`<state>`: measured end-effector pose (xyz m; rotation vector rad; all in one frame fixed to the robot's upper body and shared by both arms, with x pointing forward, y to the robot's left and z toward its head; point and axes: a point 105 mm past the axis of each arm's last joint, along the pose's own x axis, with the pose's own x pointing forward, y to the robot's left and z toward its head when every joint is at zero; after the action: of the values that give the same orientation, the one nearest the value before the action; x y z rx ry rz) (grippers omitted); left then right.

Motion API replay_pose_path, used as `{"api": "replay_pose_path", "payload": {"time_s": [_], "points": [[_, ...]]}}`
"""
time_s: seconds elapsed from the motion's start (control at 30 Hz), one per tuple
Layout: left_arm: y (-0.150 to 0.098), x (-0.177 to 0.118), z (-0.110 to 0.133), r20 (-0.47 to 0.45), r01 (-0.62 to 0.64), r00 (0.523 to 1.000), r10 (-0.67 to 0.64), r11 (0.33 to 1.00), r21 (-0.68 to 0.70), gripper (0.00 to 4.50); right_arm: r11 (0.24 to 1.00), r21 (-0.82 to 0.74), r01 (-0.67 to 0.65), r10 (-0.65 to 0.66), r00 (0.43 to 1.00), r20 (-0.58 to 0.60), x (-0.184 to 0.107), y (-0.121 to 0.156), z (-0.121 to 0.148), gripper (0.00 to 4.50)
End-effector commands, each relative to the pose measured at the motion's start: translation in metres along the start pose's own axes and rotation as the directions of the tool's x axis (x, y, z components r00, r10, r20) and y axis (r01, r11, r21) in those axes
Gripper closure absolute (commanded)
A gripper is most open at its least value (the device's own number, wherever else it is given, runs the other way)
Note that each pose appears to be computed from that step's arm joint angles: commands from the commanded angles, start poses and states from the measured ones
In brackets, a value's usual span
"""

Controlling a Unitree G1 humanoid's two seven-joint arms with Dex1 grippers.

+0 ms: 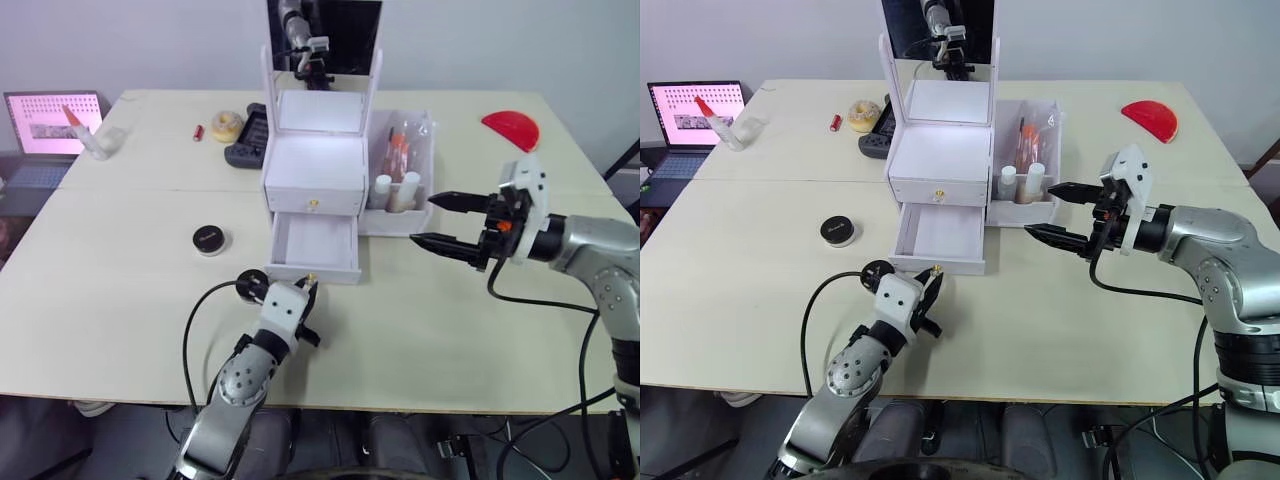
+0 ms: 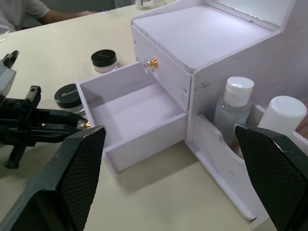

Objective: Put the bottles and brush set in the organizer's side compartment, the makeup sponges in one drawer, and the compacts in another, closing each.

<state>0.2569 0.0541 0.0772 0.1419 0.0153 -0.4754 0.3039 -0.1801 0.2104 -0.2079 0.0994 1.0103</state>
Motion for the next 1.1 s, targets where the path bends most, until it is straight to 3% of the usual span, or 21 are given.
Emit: {"api": "replay_pose_path", "payload": {"time_s": [0.03, 0.17, 0.4, 0.47, 0.77, 1.0, 1.03, 1.1], "points": [[-0.017, 0.000, 0.013, 0.046, 0.082, 0.996, -0.081, 0.997, -0.008, 4.26, 0.999, -0.042, -0.011, 0.012, 1.000, 0.023, 0.001, 0.000, 0.010, 0.00], [-0.016, 0.000, 0.013, 0.046, 0.079, 0.996, -0.078, 0.997, -0.009, 4.26, 0.999, -0.047, -0.010, 0.011, 1.000, 0.025, 0.002, 0.000, 0.011, 0.00], [-0.011, -0.003, 0.012, 0.041, 0.068, 0.997, -0.068, 0.998, 0.002, 0.77, 0.999, -0.050, -0.007, 0.009, 1.000, 0.028, 0.002, 0.000, 0.012, 0.00], [-0.008, -0.004, 0.012, 0.037, 0.065, 0.997, -0.065, 0.998, 0.014, 0.11, 0.999, -0.051, -0.007, 0.009, 1.000, 0.029, 0.002, 0.000, 0.012, 0.00], [0.014, -0.042, 0.009, -0.023, 0.080, 0.997, -0.079, 0.996, 0.041, 0.11, 0.999, -0.047, 0.001, 0.000, 1.000, 0.024, 0.000, -0.002, 0.011, 0.00], [0.041, -0.100, 0.033, -0.051, 0.254, 0.965, -0.257, 0.966, -0.055, 0.11, 0.996, -0.015, 0.091, -0.092, 0.996, -0.018, -0.027, -0.009, -0.004, 0.00], [0.048, -0.109, 0.036, -0.067, 0.284, 0.955, -0.288, 0.957, -0.068, 0.11, 0.994, -0.010, 0.107, -0.108, 0.994, -0.028, -0.033, -0.010, -0.008, 0.00], [0.088, -0.128, 0.039, -0.132, 0.266, 0.954, -0.270, 0.963, -0.046, 0.11, 0.989, 0.009, 0.151, -0.150, 0.988, -0.039, -0.050, -0.011, -0.014, 0.00]]}}
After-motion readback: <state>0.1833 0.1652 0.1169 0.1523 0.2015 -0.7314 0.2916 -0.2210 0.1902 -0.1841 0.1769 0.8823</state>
